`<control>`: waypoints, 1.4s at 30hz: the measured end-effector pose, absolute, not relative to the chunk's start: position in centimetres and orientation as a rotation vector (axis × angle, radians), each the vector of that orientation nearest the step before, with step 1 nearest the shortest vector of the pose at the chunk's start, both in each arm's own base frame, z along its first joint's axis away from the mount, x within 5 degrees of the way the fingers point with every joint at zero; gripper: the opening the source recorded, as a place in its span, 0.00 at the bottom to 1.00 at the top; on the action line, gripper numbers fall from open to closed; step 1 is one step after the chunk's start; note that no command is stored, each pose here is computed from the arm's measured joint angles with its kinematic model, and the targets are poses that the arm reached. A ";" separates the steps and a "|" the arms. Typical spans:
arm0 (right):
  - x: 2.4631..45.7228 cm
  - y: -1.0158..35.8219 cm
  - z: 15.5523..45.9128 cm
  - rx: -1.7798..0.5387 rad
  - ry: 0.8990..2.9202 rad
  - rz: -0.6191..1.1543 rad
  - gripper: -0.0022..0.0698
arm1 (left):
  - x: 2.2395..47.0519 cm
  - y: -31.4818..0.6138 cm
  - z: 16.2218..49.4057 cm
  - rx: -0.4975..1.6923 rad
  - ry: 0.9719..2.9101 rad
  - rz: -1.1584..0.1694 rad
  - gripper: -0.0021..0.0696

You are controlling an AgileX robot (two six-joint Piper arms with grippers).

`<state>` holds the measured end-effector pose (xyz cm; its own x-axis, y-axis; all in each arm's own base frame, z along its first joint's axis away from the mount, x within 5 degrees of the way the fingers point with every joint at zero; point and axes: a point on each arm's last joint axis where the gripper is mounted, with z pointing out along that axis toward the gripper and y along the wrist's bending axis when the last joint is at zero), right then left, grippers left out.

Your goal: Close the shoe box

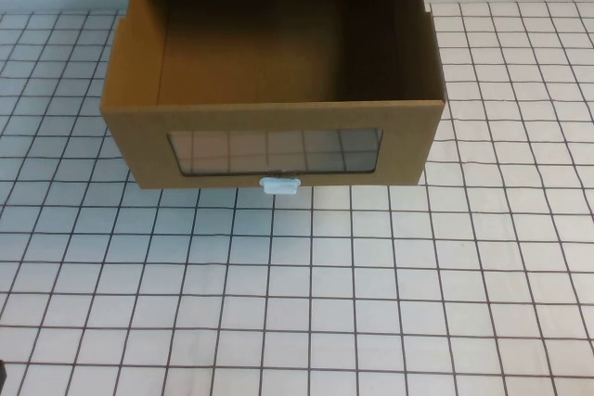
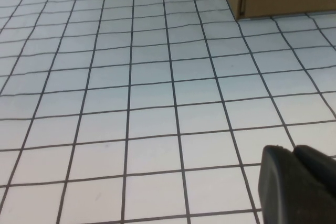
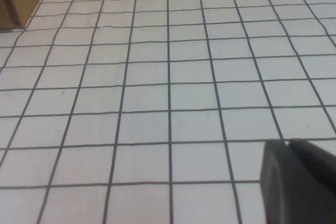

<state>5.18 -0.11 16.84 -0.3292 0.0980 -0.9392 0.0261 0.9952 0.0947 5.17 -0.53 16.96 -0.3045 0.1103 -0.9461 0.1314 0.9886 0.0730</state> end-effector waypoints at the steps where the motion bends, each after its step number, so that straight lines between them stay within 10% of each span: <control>1: 5.2 -0.1 16.8 0.089 1.906 0.073 0.01 | 5.2 -0.5 17.0 0.176 1.884 -0.020 0.02; 14: 5.5 0.0 18.0 0.072 1.768 0.093 0.01 | 5.3 -0.6 17.4 0.149 1.831 -0.041 0.02; 29: 4.5 0.7 24.3 -0.009 1.051 0.176 0.01 | 4.7 -0.6 23.9 -0.029 1.108 -0.264 0.02; 42: 3.3 0.8 25.8 -0.030 0.849 0.198 0.01 | 3.8 -0.5 25.3 -0.030 0.933 -0.286 0.02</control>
